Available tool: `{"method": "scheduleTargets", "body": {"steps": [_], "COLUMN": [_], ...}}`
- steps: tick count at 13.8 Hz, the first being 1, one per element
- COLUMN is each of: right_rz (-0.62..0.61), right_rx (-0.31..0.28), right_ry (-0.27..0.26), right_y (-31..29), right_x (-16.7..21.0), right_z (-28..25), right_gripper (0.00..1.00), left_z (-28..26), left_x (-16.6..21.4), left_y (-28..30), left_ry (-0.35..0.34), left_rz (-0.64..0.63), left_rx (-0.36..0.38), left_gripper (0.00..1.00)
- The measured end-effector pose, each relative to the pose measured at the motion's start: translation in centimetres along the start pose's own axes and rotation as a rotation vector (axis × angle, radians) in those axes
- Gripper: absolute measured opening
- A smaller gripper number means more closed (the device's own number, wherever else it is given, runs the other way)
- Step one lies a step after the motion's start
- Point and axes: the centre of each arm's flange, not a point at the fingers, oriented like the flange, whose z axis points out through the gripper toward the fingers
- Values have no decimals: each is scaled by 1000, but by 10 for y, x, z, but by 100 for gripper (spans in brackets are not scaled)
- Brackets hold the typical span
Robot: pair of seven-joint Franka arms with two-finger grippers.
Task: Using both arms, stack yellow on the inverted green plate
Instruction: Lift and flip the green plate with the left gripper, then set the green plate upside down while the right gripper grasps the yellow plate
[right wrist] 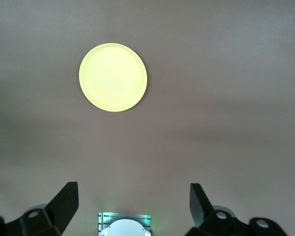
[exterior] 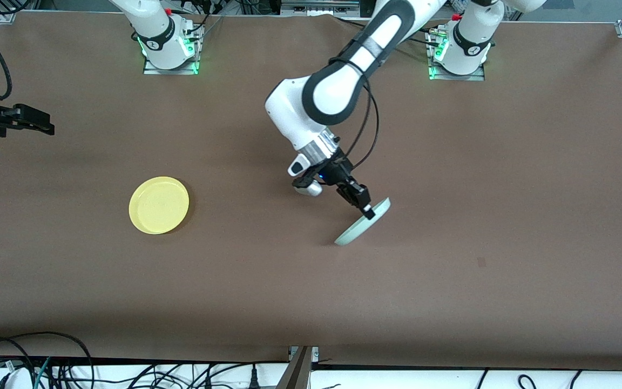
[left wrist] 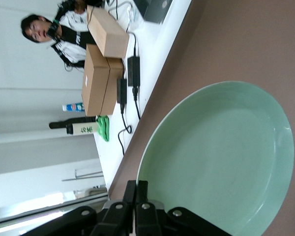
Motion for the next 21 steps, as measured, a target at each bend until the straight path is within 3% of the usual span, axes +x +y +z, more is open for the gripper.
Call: {"method": "scheduleTargets", "body": {"steps": [3,7,9,12,15,16,21], "right_rz": [8,22,27,34,52,59,92], "right_rx": [2,4,4,13,74,90,125], "right_ry": [-35,-45,-54,-43,-44,-48,-34], "right_y": [5,13,16,22,16,15,13], "right_x": [12,14,23,62,106,115,131], "right_z": [18,24,37,83,163,186,267], "right_gripper": [100,100,100,100,100,100,100], "left_z": [-6,-2,-15,-39,-72,-80,-108], "left_x": [14,17,14,4,-10,-14,-33], "left_y": [48,98,112,138,176,187,234], "left_ry": [32,97,113,115,153,168,218], "left_rz": [3,-6,-4,-43,-97,-109,-290], "left_rx": [66,210,248,286,315,311,248], "left_gripper": [3,3,3,3,4,9,61]}}
